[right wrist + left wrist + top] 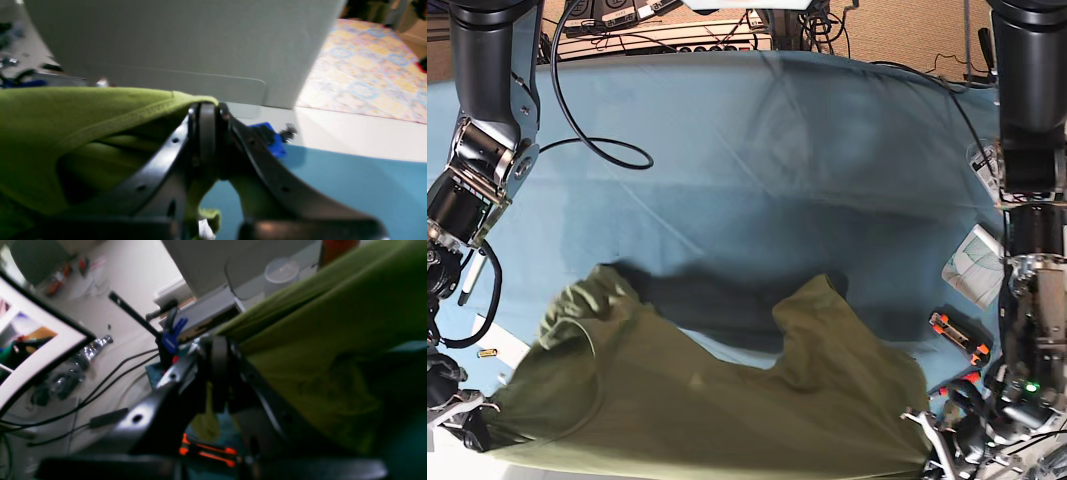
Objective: Layout the t-shirt on the table in an organized manner, then fold the t-shirt properly
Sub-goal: 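Swing the held t-shirt up and lay it flat across the table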
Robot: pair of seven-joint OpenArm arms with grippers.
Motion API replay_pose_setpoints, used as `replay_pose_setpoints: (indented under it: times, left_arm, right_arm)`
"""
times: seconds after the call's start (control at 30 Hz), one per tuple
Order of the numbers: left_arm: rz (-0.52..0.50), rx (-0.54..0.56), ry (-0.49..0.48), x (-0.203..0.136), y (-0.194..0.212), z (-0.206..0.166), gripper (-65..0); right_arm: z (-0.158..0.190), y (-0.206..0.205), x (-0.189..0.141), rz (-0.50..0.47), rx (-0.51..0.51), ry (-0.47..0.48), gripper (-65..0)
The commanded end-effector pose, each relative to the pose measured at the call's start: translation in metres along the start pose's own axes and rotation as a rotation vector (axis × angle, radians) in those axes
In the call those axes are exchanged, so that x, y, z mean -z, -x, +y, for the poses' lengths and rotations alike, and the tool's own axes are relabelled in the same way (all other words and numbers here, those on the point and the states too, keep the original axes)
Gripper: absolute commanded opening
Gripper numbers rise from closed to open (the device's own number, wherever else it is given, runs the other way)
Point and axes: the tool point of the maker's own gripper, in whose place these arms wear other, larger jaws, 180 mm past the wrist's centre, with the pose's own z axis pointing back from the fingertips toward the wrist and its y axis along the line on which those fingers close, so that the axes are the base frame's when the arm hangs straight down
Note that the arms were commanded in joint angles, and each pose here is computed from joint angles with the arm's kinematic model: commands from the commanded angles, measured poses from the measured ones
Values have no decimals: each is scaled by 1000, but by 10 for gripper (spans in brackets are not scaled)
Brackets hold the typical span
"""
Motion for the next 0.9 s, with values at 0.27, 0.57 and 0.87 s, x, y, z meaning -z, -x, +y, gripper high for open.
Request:
replay_pose_setpoints:
  times: [0.27,0.57,0.87]
  left_arm:
    - [-90,13,-66,-29,-45,45,-650]
    - [-116,38,-24,-38,-51,49,-650]
    - [-129,37,2,-39,-53,45,-650]
  right_arm:
    - [-19,-55,-17,-134,-8,35,-650]
    - [-28,-85,-23,-201,-49,80,-650]
    - [-35,-68,-10,-171,-11,83,-650]
